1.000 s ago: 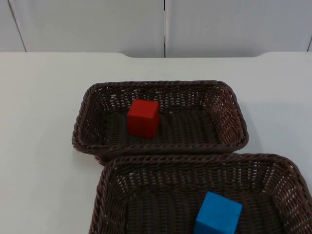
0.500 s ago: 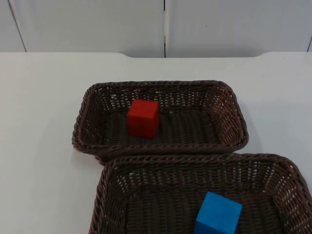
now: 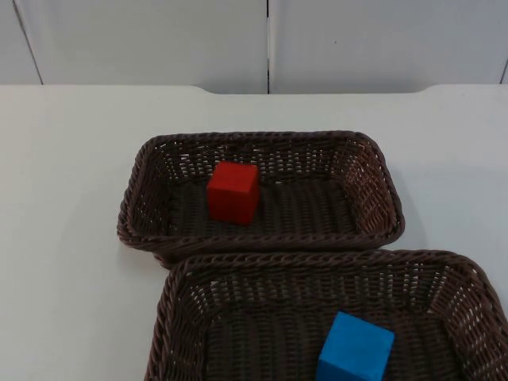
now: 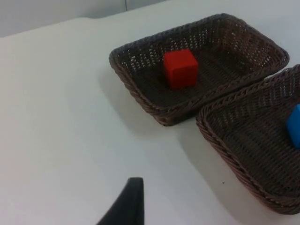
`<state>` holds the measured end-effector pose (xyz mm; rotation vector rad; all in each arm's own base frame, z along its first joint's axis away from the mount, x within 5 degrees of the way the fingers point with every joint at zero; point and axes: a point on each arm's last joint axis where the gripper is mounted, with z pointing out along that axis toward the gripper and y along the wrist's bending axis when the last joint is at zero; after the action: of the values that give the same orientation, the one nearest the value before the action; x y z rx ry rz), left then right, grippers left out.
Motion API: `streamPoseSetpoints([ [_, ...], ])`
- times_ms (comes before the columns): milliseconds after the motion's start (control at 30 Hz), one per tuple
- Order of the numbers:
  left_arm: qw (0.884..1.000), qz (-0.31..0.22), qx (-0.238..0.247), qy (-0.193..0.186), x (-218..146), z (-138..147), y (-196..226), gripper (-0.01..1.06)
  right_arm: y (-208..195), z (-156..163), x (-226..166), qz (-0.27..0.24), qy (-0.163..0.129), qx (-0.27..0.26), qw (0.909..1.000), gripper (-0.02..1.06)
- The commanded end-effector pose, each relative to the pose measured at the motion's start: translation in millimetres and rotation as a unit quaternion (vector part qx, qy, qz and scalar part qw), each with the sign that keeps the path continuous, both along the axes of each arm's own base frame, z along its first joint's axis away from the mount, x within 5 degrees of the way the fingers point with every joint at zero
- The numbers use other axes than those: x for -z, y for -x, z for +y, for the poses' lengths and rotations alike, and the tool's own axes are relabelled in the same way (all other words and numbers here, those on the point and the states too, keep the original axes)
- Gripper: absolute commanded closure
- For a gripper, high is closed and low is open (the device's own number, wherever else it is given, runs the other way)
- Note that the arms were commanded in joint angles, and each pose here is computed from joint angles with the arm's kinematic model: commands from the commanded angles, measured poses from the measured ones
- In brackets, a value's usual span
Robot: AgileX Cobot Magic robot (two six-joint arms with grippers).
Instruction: Pick up one cube with the left hand and place it into the upper basket. Pick up one cube with the right hand and place it into the lower basket.
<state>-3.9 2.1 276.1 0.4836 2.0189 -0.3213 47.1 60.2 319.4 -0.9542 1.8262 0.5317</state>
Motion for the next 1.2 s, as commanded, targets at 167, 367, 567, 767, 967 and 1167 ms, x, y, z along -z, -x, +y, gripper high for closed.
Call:
streamPoseSetpoints([
  [167, 1.000, 0.005, 0.002, 0.007, 2, -1, 1, 0.00, 1, -1, 2, 0.001, 0.007, 0.001, 1.0000, 0.26],
  [367, 1.000, 0.005, 0.002, 0.007, 2, -1, 1, 0.00, 3, -4, 5, 0.007, 0.018, 0.001, 0.9998, 0.26],
  [567, 1.000, 0.005, 0.002, 0.007, 2, -1, 1, 0.00, 19, -32, 1, -0.022, -0.020, 0.036, 0.9989, 0.26],
  [767, 1.000, 0.005, 0.002, 0.007, 2, -1, 1, 0.00, 44, -64, 7, -0.030, -0.062, 0.057, 0.9960, 0.26],
  [967, 1.000, 0.005, 0.002, 0.007, 2, -1, 1, 0.00, 54, -73, 15, -0.011, -0.059, 0.052, 0.9968, 0.26],
  [1167, 1.000, 0.005, 0.002, 0.007, 2, -1, 1, 0.00, 50, -69, 29, 0.003, -0.032, 0.053, 0.9981, 0.26],
])
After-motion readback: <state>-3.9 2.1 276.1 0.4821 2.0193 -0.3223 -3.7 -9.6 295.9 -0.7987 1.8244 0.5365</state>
